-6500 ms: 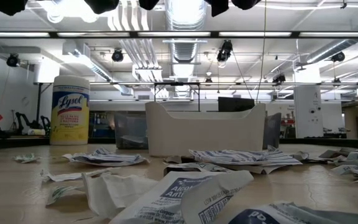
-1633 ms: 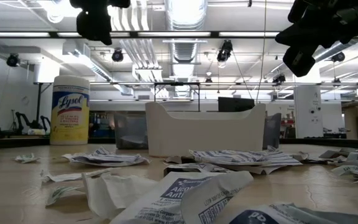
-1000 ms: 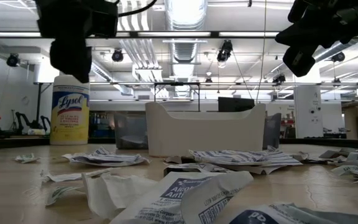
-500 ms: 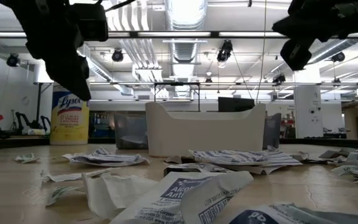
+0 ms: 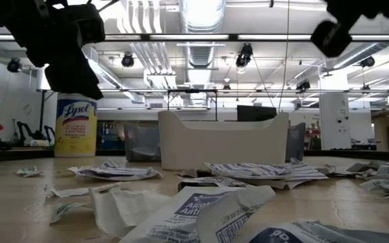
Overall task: Pick & Place First Aid Supplies
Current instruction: Put the alcohol pad into the bottom left black bin
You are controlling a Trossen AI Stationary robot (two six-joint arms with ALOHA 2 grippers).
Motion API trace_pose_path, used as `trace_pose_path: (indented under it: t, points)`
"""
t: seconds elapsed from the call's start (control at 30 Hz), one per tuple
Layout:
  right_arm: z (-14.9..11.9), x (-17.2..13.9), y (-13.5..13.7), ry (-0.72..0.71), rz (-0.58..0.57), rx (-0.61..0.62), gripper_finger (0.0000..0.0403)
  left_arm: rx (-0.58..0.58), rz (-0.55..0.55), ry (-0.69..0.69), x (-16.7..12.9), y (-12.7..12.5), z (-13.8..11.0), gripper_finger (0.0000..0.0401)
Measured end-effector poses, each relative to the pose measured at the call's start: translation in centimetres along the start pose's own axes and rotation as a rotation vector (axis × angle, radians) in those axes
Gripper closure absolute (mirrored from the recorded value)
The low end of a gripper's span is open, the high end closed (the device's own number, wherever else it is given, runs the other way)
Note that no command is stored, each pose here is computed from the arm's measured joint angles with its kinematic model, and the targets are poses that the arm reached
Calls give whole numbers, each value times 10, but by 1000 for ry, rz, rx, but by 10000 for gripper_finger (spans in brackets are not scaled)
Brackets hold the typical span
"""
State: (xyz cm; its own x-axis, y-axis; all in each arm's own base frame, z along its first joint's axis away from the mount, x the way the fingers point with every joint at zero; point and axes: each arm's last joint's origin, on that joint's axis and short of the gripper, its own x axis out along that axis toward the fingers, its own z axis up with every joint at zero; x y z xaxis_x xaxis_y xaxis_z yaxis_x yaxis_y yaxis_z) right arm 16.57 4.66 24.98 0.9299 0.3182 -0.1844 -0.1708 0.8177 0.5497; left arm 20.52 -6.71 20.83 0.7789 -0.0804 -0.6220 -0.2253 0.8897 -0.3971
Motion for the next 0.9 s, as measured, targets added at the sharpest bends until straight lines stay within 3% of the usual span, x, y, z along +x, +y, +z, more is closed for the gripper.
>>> trace_pose_path:
  t: [0.17,0.4,0.63,0.9]
  points:
    - [15,16,28,91,-53,-39,390,-26,-27,-64,-19,14,-7,263]
    - [24,52,53,354,-168,-47,390,-32,-52,-149,-39,33,-19,263]
    - [21,91,70,561,-299,18,390,0,-69,-206,-50,46,-29,263]
    - [9,132,87,690,-446,167,390,74,-79,-226,-66,51,-31,263]
